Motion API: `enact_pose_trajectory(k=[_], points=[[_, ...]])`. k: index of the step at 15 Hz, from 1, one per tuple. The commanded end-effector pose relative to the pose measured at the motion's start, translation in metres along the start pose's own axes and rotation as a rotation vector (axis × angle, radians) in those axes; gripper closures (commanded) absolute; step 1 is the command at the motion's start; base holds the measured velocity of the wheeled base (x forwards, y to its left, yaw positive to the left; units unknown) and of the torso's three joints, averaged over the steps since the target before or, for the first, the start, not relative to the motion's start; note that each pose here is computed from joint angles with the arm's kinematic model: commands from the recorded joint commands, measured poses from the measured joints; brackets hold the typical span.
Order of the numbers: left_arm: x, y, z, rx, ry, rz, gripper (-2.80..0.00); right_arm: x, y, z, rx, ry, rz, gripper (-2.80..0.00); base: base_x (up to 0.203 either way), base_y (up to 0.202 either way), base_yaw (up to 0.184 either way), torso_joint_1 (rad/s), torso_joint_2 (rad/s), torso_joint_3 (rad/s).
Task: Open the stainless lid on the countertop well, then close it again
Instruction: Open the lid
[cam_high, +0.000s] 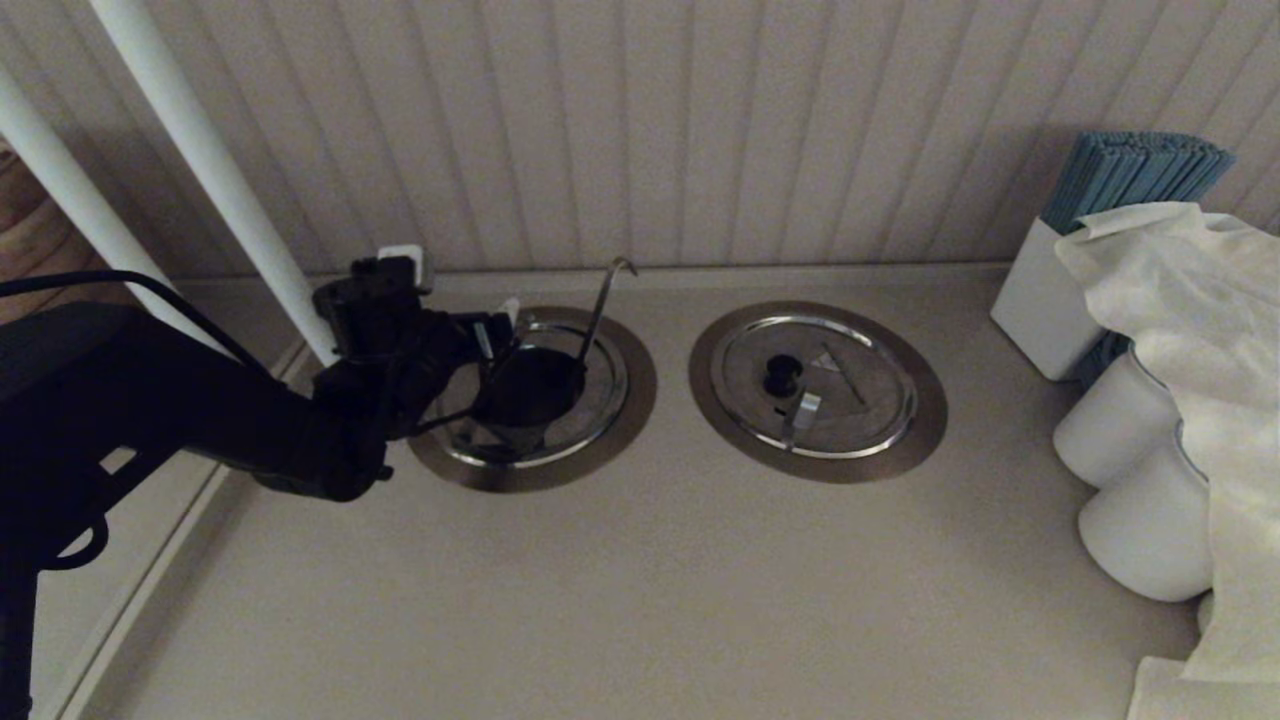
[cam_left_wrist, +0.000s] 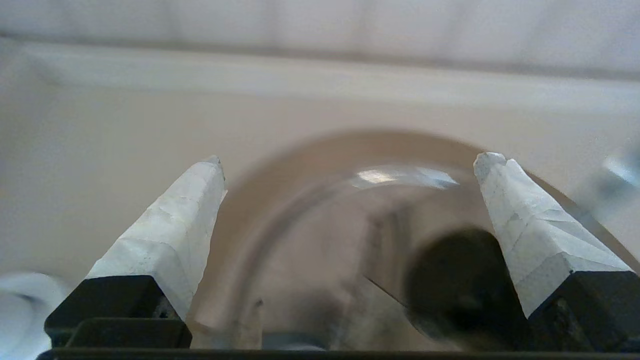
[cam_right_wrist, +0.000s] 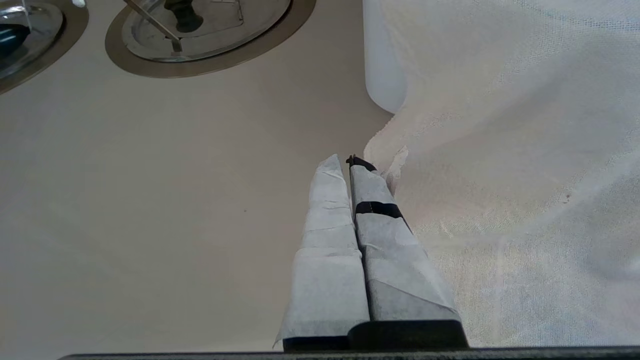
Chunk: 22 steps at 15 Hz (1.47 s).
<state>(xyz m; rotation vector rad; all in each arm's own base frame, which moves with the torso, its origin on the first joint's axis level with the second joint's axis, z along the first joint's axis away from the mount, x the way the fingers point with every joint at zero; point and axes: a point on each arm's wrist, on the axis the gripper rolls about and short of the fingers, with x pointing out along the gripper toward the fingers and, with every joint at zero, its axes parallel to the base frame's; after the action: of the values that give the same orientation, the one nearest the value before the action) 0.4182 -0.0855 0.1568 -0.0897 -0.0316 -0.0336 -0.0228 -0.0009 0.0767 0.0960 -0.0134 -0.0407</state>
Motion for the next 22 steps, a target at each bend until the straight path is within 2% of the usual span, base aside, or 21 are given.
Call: enact_pose_trajectory(k=[1,6,8,13,22], points=[[0.003,0.007,0.002,-0.001,-0.010,0.016,-2.80,0.000,0.000,0.000,0.001,0.001,0.000,0.00,0.000,0.000,0.000,0.000,0.00,0.000],[0.005,0.021,0.013,-0.002,-0.043,0.045,-2.80,0.000,0.000,0.000,0.001,0.001,0.000,0.00,0.000,0.000,0.000,0.000,0.00,0.000],[0.002,0.020,0.020,-0.011,-0.052,0.037,-2.80,0.000,0.000,0.000,0.001,0.001,0.000,0.00,0.000,0.000,0.000,0.000,0.00,0.000],[-0.008,-0.018,-0.010,-0.014,0.050,-0.104,-2.80,0.000,0.000,0.000,0.001,0.001,0.000,0.00,0.000,0.000,0.000,0.000,0.00,0.000],[-0.012,-0.047,-0.053,0.007,0.154,-0.171,-2.80,0.000,0.000,0.000,0.001,0.001,0.000,0.00,0.000,0.000,0.000,0.000,0.00,0.000]])
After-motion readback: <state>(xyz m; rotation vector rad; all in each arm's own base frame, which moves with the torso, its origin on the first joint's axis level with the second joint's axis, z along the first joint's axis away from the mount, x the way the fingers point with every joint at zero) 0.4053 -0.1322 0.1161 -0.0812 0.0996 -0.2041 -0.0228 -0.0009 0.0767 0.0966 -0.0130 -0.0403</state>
